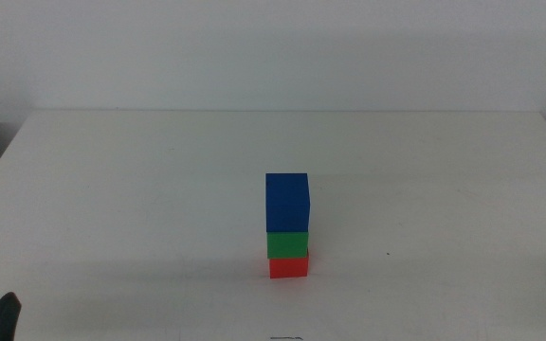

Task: Stack red cubes first, then green, then blue cubes in a specific spot.

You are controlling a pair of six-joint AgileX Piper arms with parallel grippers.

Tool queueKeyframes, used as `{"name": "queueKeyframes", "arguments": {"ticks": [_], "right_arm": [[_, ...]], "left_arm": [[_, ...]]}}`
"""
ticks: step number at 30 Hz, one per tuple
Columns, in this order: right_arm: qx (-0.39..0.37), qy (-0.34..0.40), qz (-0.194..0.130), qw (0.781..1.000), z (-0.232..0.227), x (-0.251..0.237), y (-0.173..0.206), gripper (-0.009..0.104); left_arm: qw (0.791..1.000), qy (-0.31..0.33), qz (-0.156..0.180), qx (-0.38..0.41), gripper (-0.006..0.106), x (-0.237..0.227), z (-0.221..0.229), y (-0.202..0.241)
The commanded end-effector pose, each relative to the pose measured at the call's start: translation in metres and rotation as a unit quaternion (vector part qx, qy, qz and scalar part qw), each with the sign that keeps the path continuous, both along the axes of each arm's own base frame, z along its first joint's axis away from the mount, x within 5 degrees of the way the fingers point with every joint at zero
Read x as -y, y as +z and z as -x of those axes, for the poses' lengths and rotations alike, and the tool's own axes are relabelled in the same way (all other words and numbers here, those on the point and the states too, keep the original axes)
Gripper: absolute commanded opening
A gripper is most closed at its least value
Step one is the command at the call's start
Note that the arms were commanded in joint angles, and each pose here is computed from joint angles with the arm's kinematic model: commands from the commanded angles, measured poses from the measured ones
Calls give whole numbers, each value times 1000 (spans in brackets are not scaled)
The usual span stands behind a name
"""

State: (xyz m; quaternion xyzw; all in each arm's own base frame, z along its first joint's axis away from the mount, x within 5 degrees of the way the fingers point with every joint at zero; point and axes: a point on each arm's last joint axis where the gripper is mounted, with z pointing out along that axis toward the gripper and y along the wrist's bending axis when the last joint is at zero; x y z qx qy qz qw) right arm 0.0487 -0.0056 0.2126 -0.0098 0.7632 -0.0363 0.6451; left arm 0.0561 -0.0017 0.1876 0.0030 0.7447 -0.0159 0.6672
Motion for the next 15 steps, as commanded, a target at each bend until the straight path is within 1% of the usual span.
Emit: {"name": "queueKeyframes", "arguments": {"ticks": [1, 4, 5, 9, 10, 15], "right_arm": [[59, 11, 13, 998, 0, -2, 8, 87], [61, 26, -63, 996, -5, -6, -15, 87], [53, 27, -79, 995, -6, -7, -18, 87], [55, 32, -37, 997, -6, -7, -16, 87], [55, 32, -31, 997, -6, -7, -16, 87], [52, 33, -25, 998, -6, -7, -17, 87]], "left_arm": [[999, 0, 7, 52, 94, 0, 1, 10], [999, 0, 7, 52, 94, 0, 1, 10], [999, 0, 7, 52, 94, 0, 1, 10], [999, 0, 7, 52, 94, 0, 1, 10], [999, 0, 7, 52, 94, 0, 1, 10], [999, 0, 7, 52, 94, 0, 1, 10]]}}
